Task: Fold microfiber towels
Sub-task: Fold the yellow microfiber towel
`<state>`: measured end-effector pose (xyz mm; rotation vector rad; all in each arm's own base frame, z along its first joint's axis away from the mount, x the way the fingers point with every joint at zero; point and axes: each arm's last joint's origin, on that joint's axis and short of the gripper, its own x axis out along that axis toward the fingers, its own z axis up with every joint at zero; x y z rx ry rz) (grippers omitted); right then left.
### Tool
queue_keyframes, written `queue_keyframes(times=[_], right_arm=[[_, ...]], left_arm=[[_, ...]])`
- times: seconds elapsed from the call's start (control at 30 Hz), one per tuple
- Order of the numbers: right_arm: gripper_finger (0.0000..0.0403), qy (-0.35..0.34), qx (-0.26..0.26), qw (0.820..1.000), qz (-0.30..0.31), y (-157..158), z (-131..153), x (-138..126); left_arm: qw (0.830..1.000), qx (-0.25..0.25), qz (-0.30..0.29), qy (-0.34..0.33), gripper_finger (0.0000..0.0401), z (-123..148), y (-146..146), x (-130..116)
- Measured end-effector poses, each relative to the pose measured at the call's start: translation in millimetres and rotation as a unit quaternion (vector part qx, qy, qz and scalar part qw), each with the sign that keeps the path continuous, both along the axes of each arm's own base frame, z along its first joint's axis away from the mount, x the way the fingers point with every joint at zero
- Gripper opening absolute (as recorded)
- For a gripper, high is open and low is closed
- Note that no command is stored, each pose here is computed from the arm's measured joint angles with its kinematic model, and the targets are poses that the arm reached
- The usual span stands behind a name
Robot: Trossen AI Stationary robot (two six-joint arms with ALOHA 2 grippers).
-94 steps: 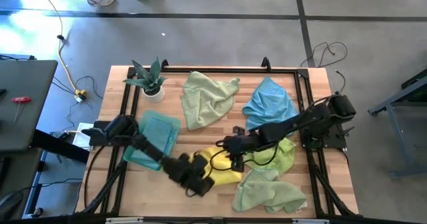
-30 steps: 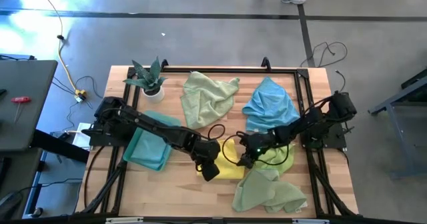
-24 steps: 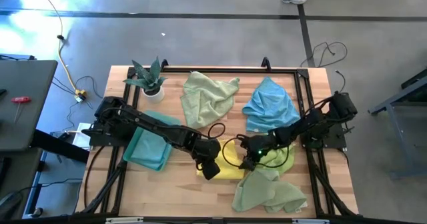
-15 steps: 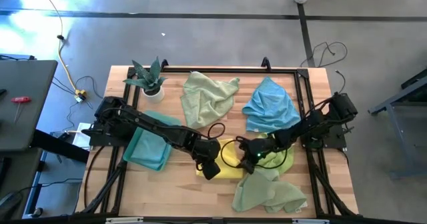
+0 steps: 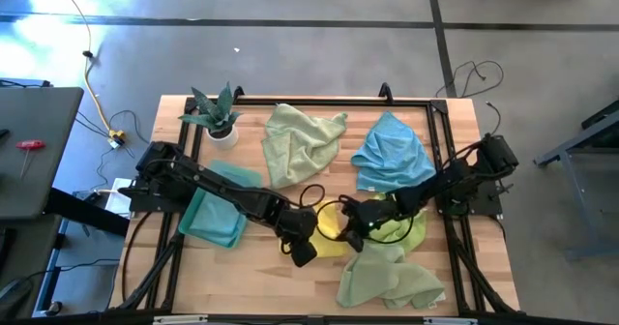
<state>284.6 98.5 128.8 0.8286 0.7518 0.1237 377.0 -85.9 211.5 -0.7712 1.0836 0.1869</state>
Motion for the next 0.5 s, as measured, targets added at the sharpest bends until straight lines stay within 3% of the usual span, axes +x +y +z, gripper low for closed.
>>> queue_keyframes(times=[0.2, 0.33, 0.5], right_arm=[[0.0001, 0.031, -0.075, 0.996, 0.044, -3.2, 19.0, 20.2], [0.0, 0.03, -0.14, 0.989, 0.041, -21.1, 26.6, 30.7], [0.0, 0.031, -0.165, 0.986, 0.021, -47.1, 24.0, 38.2]], left_arm=[[1.0, 0.019, 0.007, -0.002, 0.0, 8.8, -1.0, -6.3], [0.999, 0.032, 0.017, -0.007, 0.0, 18.8, 1.3, -12.2], [0.998, 0.051, 0.035, -0.031, 0.0, 34.3, 1.4, -18.8]])
